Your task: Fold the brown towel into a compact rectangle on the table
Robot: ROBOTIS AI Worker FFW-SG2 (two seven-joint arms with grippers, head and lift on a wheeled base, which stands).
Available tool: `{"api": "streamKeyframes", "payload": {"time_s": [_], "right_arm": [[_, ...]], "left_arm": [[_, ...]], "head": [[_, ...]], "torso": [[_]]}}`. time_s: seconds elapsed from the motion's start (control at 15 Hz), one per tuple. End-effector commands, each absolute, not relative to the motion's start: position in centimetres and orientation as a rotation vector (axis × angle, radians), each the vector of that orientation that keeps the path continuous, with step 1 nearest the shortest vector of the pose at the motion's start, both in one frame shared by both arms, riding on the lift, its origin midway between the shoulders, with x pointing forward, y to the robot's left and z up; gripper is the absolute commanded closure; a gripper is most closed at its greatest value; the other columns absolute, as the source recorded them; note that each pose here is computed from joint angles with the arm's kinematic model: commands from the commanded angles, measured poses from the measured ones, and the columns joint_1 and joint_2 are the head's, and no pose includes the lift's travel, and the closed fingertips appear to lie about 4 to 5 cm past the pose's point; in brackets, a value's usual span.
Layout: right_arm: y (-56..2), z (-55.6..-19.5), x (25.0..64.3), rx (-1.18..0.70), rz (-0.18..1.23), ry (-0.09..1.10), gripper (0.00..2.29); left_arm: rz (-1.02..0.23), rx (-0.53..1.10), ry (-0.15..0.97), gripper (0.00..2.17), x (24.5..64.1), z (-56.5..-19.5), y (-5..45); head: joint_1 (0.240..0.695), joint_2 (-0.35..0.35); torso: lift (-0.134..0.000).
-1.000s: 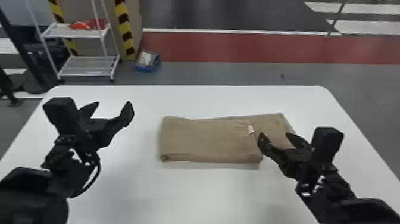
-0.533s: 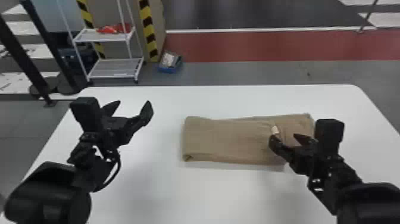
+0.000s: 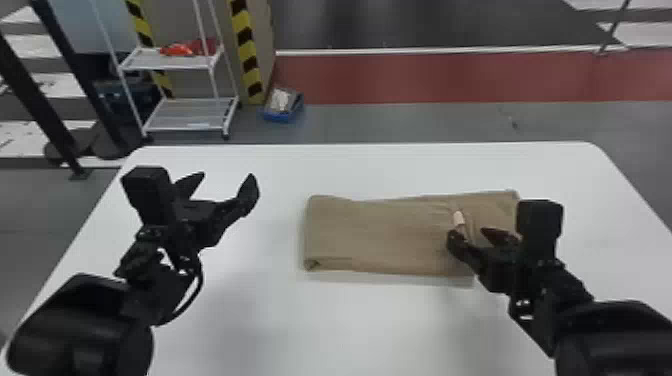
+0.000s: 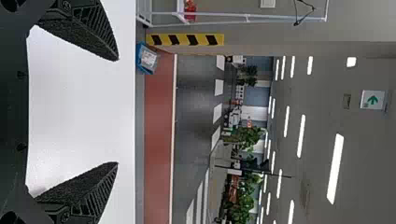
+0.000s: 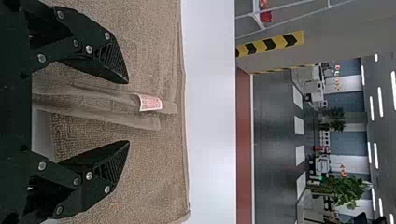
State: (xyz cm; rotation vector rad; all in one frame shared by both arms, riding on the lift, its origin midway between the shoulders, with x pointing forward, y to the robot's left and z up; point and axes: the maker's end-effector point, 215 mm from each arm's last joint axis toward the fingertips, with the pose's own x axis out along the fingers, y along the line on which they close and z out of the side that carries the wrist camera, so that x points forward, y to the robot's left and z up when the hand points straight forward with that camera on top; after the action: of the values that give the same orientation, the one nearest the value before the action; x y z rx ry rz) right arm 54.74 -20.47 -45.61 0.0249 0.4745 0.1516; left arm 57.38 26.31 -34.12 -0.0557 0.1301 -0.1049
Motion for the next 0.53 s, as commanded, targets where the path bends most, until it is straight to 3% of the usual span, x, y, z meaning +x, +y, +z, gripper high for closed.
{"api": "streamKeyframes", "payload": {"time_s": [0.0,0.13,0.27,0.47], "right_arm": [[-20.38,-46.05,54.65,0.018,0.153,0.495,0.50],[-20.21,-46.15,54.61,0.017,0.157,0.500,0.50],[-20.14,-46.15,54.55,0.019,0.159,0.500,0.71],[-19.67,-45.89,54.45,0.021,0.168,0.490,0.77]], "left_arm": [[-0.100,-0.063,0.128,0.09,57.45,-33.98,26.40],[-0.095,-0.075,0.128,0.09,57.49,-33.94,26.66],[-0.093,-0.076,0.130,0.09,57.51,-33.97,26.81],[-0.086,-0.107,0.133,0.09,57.58,-34.01,26.90]], "head": [[0.695,0.057],[0.695,0.059],[0.695,0.062],[0.695,0.067]], "torso": [[-0.123],[-0.123],[-0.123],[-0.123]]}}
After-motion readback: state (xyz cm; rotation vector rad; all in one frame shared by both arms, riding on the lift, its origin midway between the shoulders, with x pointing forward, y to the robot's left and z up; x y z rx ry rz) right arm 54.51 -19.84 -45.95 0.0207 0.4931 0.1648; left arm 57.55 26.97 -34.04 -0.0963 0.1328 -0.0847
